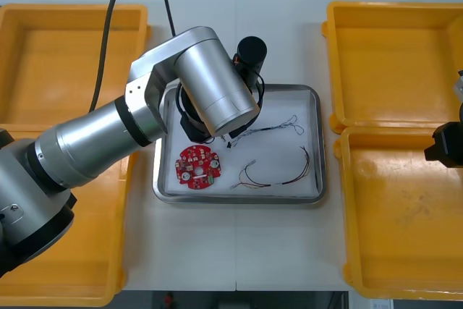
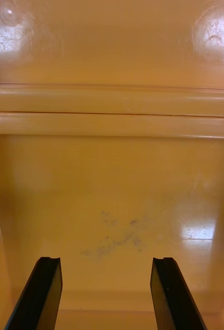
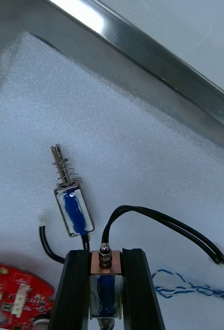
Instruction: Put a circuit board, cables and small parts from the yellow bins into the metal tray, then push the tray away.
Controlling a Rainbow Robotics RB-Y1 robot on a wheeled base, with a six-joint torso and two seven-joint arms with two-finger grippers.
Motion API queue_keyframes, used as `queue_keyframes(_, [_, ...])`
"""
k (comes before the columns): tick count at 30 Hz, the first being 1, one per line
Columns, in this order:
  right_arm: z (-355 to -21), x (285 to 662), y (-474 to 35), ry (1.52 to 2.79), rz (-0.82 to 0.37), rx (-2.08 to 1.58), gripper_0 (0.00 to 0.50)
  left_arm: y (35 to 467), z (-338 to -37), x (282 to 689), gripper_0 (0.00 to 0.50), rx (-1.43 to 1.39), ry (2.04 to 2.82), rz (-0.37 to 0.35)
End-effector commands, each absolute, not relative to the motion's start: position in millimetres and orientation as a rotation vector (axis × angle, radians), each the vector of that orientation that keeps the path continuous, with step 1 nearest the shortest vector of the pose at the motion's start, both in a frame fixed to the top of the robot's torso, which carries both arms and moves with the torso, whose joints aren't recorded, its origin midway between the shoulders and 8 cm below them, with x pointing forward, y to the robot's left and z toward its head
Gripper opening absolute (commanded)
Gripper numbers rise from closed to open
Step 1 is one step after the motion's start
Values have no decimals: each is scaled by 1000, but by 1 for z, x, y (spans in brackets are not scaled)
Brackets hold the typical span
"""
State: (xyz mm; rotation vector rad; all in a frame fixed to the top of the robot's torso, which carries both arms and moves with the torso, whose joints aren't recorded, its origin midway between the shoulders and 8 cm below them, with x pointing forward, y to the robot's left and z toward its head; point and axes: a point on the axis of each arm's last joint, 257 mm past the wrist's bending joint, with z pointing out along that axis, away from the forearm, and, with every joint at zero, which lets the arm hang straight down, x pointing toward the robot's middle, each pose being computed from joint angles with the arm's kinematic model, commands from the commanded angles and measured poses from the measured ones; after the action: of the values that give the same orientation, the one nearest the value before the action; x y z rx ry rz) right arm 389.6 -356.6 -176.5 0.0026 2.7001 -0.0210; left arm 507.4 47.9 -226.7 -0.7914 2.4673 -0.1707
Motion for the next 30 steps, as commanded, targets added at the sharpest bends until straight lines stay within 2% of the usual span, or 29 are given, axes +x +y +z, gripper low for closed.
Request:
queue_keyframes(1, [-158, 393, -371, 2654, -79, 10, 500, 12, -205, 525, 0, -703, 2429, -272])
queue_keyframes(8, [-158, 393, -371, 2654, -79, 10, 500, 6, -208, 532, 0, -669, 2403, -289])
queue_keyframes(19, [-158, 393, -371, 2654, -79, 10, 500, 13, -211, 529, 8, -665, 2415, -245])
queue_keyframes(22, [-158, 393, -371, 2654, -79, 10, 500, 14, -212, 528, 102, -666, 2417, -237])
queue_keyframes(24, [-158, 393, -371, 2654, -79, 10, 500, 17, -212, 529, 247, -669, 2414, -229])
queue_keyframes(25, [-158, 393, -371, 2654, -79, 10, 500, 17, -212, 529, 247, -669, 2414, -229])
queue_keyframes(26, [-158, 393, -371, 2654, -79, 10, 500, 18, -212, 529, 370, -671, 2413, -220])
queue_keyframes(27, [-158, 393, -371, 2654, -79, 10, 500, 20, -211, 530, 426, -672, 2406, -214])
queue_keyframes(28, [-158, 393, -371, 2654, -79, 10, 500, 21, -210, 530, 456, -673, 2403, -213])
queue_keyframes(29, [-158, 393, -371, 2654, -79, 10, 500, 21, -210, 530, 456, -673, 2403, -213])
queue_keyframes(30, [-158, 393, -371, 2654, -79, 10, 500, 21, -208, 532, 495, -676, 2395, -212])
